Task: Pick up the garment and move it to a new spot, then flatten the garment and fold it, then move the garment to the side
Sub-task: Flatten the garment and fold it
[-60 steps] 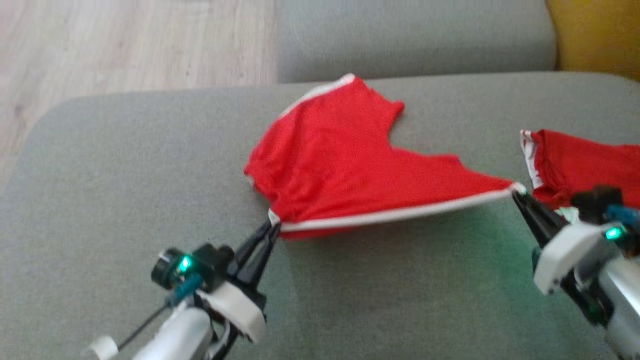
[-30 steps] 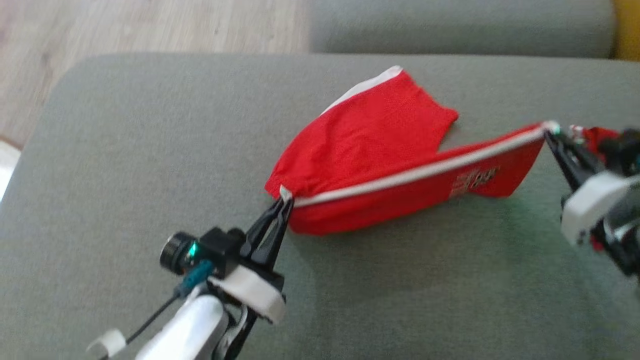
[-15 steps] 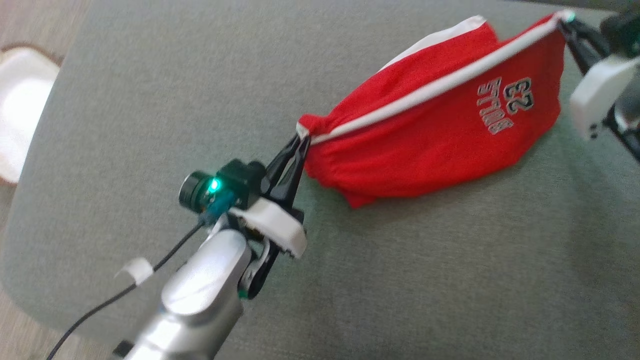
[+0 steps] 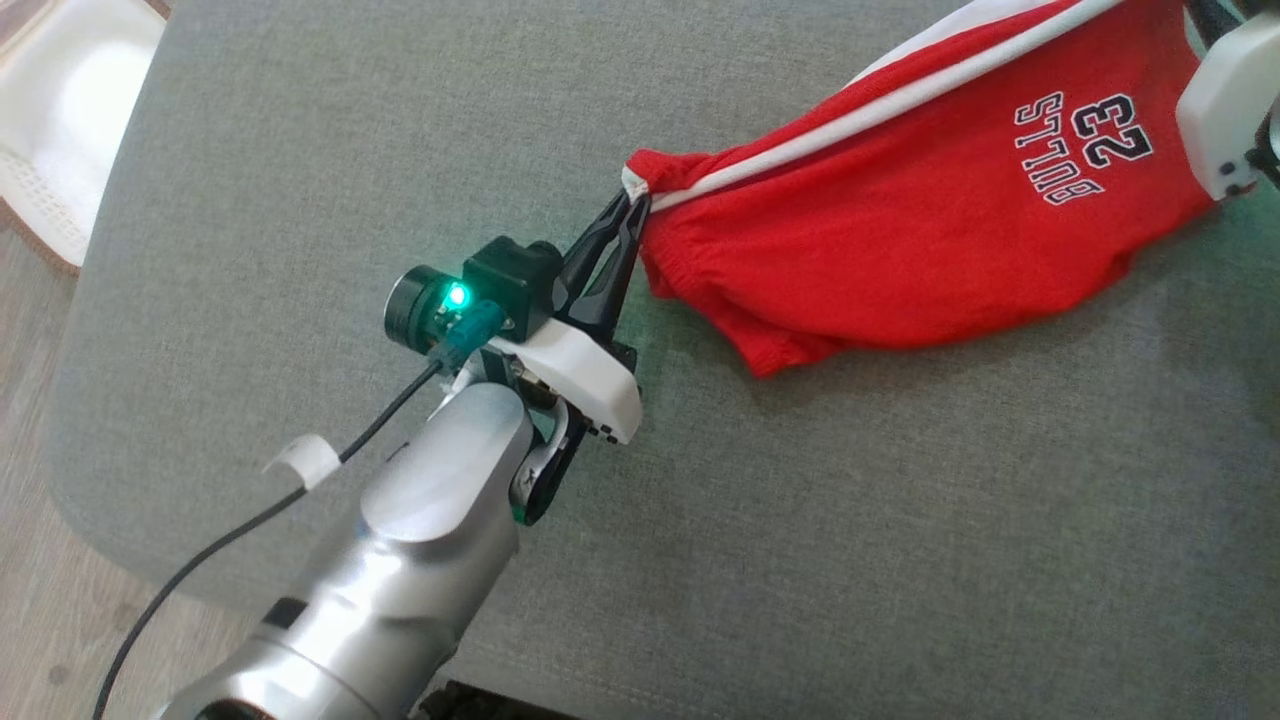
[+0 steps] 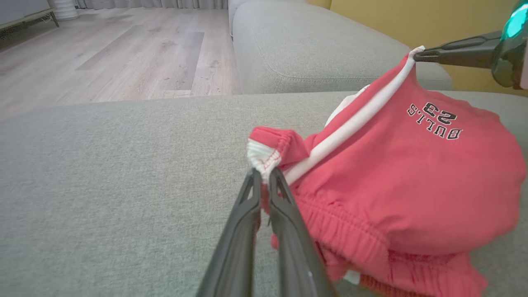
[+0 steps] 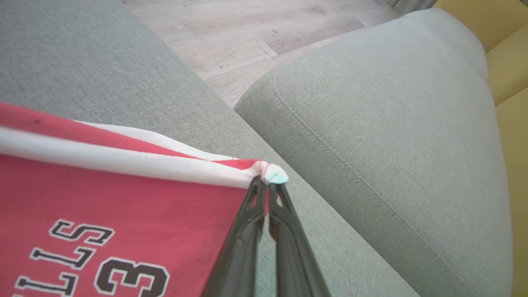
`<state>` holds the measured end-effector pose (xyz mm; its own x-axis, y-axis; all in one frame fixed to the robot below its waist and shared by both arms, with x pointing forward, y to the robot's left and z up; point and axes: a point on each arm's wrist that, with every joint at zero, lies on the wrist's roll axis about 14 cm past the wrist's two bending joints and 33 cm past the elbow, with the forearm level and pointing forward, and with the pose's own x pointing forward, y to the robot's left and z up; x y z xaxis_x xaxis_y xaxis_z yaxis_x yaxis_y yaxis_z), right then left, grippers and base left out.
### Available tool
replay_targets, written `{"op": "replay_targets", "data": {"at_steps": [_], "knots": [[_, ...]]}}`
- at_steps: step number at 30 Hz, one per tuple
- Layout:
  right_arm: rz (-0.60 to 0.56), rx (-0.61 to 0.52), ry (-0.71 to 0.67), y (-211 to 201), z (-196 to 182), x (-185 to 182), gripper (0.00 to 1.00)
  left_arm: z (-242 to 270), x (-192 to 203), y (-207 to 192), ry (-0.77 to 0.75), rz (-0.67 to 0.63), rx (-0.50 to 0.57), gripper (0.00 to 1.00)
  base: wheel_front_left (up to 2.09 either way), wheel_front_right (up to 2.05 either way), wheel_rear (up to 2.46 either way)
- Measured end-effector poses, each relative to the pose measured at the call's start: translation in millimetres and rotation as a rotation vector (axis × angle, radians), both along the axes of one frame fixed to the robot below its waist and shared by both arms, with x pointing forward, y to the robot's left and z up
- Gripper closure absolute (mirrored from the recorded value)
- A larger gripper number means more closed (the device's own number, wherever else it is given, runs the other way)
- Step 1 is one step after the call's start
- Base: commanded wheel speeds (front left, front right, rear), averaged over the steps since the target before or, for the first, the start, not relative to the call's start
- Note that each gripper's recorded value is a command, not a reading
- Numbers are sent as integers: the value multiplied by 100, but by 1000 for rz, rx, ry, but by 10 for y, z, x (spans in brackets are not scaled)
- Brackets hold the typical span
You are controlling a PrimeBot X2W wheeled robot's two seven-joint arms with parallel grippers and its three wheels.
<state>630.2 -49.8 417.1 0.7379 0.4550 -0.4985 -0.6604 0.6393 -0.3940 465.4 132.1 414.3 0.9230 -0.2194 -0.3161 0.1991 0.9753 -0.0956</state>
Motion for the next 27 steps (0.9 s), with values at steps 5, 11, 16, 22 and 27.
{"op": "replay_targets", "data": {"at_steps": [5,11,16,22,27], "knots": [[8,-1,6,21,-64,34,61,-61,21,10,15,-2,5,100,0,0,0],[12,15,-22,42,-2,108,0,-137,33,49,29,16,18,0,0,0,0],[-18,54,-31,-11,89,120,0,-69,82,60,-1,35,14,0,0,0,0],[-76,226,-111,-73,531,124,0,238,186,141,-92,89,-11,0,0,0,0],[-110,422,-202,-67,1007,-3,0,744,217,332,-246,170,-80,0,0,0,0]]}}
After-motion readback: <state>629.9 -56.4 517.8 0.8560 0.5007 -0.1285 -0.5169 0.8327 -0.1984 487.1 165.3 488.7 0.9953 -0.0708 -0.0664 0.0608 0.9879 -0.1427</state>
